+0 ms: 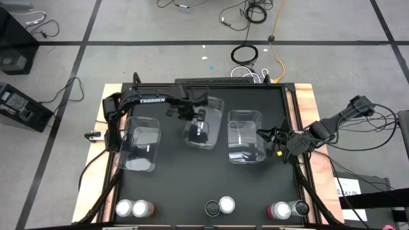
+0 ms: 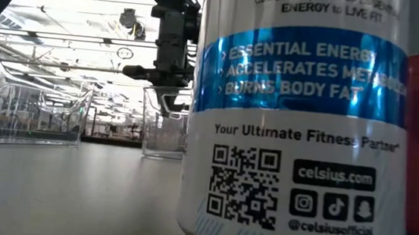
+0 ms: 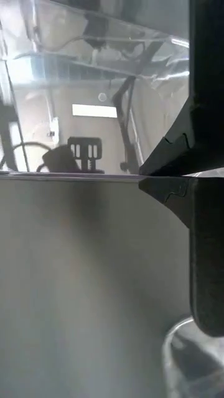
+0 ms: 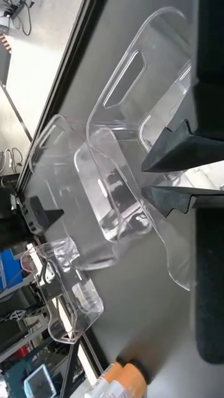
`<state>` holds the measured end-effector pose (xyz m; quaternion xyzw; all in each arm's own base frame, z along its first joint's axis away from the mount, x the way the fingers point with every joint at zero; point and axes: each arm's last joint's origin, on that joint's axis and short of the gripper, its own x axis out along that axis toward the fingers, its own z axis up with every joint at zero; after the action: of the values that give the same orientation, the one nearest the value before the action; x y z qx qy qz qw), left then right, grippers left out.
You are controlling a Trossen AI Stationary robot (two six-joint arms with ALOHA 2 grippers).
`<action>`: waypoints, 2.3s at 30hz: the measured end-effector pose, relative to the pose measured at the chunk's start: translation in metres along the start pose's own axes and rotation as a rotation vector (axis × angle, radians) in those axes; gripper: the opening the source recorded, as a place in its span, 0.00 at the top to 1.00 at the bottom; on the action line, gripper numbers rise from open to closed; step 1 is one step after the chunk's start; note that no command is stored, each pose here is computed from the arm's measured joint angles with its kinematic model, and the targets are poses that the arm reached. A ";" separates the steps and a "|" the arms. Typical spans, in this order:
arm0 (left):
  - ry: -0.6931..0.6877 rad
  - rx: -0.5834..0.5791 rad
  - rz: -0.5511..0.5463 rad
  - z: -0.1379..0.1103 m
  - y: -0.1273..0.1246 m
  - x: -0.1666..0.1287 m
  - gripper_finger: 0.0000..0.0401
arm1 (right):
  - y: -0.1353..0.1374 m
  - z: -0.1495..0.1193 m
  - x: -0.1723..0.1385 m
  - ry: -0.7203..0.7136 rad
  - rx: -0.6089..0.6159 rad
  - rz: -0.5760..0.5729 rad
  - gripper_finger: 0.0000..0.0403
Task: Sort soda cans
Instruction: Move the top left transparent bin to the center of the table, then move the left transparent bin to the middle left of the table
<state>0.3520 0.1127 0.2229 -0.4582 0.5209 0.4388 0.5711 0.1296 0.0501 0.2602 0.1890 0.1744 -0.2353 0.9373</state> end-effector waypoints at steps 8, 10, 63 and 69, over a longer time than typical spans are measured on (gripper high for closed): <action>0.012 -0.038 0.035 -0.034 -0.013 0.000 1.00 | 0.000 0.000 0.000 0.000 -0.006 0.000 0.91; 0.004 -0.045 0.040 -0.040 -0.015 0.000 1.00 | 0.000 0.000 0.000 0.000 -0.006 0.000 0.91; -0.092 -0.141 -0.005 -0.092 -0.038 0.000 0.89 | 0.002 -0.003 -0.002 0.115 -0.169 0.139 0.91; -0.089 -0.138 -0.003 -0.092 -0.038 0.000 0.78 | 0.002 -0.002 -0.002 0.114 -0.176 0.140 0.91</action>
<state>0.3709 0.0151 0.2222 -0.4773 0.4630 0.4925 0.5615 0.1282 0.0537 0.2596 0.1309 0.2339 -0.1421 0.9529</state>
